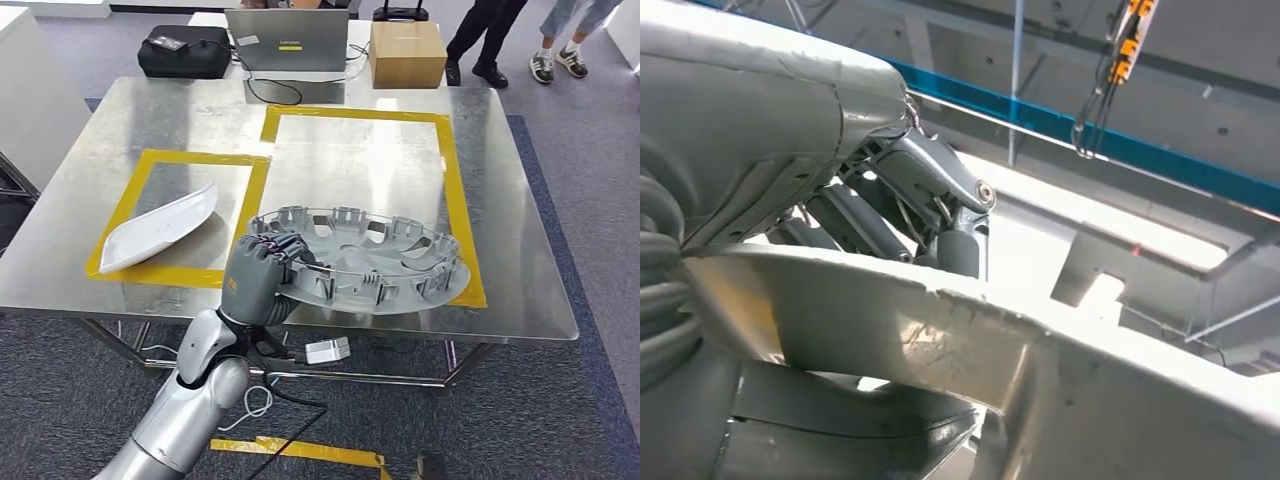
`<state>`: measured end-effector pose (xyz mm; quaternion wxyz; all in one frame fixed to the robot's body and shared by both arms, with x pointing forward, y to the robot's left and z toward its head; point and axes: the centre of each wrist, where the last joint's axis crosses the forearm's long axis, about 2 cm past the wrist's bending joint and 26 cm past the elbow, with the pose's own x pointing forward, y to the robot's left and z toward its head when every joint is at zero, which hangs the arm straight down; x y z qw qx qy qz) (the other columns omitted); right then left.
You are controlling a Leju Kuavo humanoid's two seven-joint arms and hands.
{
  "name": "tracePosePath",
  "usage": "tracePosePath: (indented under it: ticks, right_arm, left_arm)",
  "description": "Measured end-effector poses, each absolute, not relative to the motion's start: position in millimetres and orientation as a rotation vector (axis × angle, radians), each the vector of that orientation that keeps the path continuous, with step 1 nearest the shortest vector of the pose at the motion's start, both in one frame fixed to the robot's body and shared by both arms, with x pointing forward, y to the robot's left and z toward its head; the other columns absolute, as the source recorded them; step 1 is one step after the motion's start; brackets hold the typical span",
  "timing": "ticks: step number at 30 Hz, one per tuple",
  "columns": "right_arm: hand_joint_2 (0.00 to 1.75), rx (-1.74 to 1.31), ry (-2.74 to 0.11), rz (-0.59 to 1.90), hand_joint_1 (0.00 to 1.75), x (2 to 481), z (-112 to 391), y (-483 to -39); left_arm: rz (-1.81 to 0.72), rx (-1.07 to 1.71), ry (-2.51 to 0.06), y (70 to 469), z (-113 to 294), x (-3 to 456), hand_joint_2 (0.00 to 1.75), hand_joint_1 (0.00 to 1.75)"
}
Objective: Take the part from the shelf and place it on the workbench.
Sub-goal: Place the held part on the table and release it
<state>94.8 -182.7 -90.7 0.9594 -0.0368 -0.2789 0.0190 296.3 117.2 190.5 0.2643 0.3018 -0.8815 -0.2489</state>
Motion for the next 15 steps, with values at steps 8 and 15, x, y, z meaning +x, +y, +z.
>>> tracePosePath:
  ticks: [8,15]
  right_arm:
    - [0.0,-0.072,-0.566,0.04,0.0,96.0,-90.1,-181.2]
    - [0.0,-0.072,-0.569,0.04,0.0,96.9,-89.9,-181.3]
  left_arm:
    - [-0.703,0.822,-2.345,116.2,187.6,301.9,1.75,1.75]
    - [-0.714,0.826,-2.329,117.7,185.7,305.6,1.75,1.75]
